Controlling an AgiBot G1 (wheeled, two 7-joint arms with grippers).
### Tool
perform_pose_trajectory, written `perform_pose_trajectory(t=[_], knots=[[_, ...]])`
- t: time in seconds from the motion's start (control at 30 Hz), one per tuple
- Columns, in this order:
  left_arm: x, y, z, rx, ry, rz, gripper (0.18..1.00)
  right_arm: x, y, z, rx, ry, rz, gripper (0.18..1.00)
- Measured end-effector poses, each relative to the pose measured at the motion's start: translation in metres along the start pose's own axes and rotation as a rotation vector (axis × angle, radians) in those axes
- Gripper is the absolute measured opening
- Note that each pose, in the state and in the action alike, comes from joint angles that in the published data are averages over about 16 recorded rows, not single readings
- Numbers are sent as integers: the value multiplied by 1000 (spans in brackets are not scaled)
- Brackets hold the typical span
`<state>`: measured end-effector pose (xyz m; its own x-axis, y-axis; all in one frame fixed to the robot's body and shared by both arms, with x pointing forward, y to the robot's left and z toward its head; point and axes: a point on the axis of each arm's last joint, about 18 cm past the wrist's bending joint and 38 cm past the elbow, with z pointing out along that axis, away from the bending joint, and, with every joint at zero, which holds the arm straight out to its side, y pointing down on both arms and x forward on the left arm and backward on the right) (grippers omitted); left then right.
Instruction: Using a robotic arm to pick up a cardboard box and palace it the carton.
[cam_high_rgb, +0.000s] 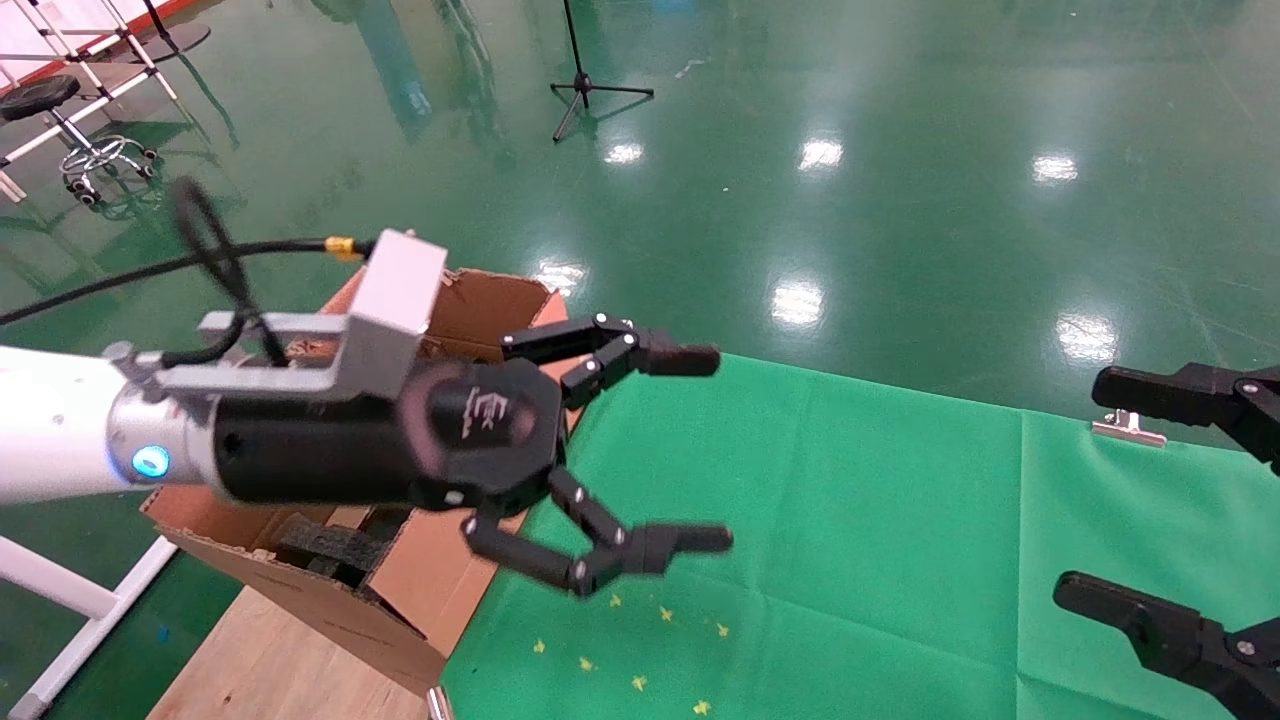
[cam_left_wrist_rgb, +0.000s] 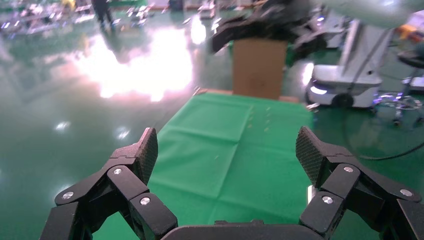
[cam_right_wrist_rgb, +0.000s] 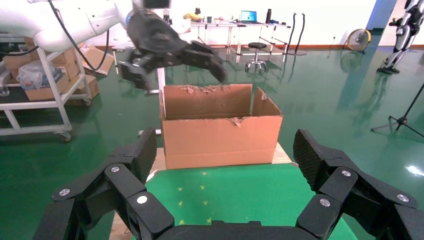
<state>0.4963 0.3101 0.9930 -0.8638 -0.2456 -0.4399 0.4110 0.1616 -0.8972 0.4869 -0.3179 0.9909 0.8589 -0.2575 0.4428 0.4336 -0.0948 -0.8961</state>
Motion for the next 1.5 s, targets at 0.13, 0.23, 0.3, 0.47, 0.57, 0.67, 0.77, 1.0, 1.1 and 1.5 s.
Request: perform_pose_trajectory(t=[0.13,0.23,0.3,0.47,0.57,0.67,0.77,1.0,1.1,1.5], knots=[[13,-6,2,37,40,27,1000,0,0,0,0,0,0,1001],[20,-9,3,58,61,40,1000,0,0,0,0,0,0,1001],[24,-11,4,68,71,47,1000,0,0,0,0,0,0,1001],[27,-12,4,80,83,54,1000,0,0,0,0,1,0,1001],[27,-12,4,80,83,53,1000,0,0,0,0,1,0,1001],[26,-12,4,76,79,51,1000,0,0,0,0,1,0,1001],[25,-11,4,73,75,49,1000,0,0,0,0,1,0,1001],[23,-10,4,66,69,46,1000,0,0,0,0,1,0,1001],[22,-10,4,65,67,45,1000,0,0,0,0,1,0,1001],[21,-9,4,61,64,44,1000,0,0,0,0,1,0,1001]])
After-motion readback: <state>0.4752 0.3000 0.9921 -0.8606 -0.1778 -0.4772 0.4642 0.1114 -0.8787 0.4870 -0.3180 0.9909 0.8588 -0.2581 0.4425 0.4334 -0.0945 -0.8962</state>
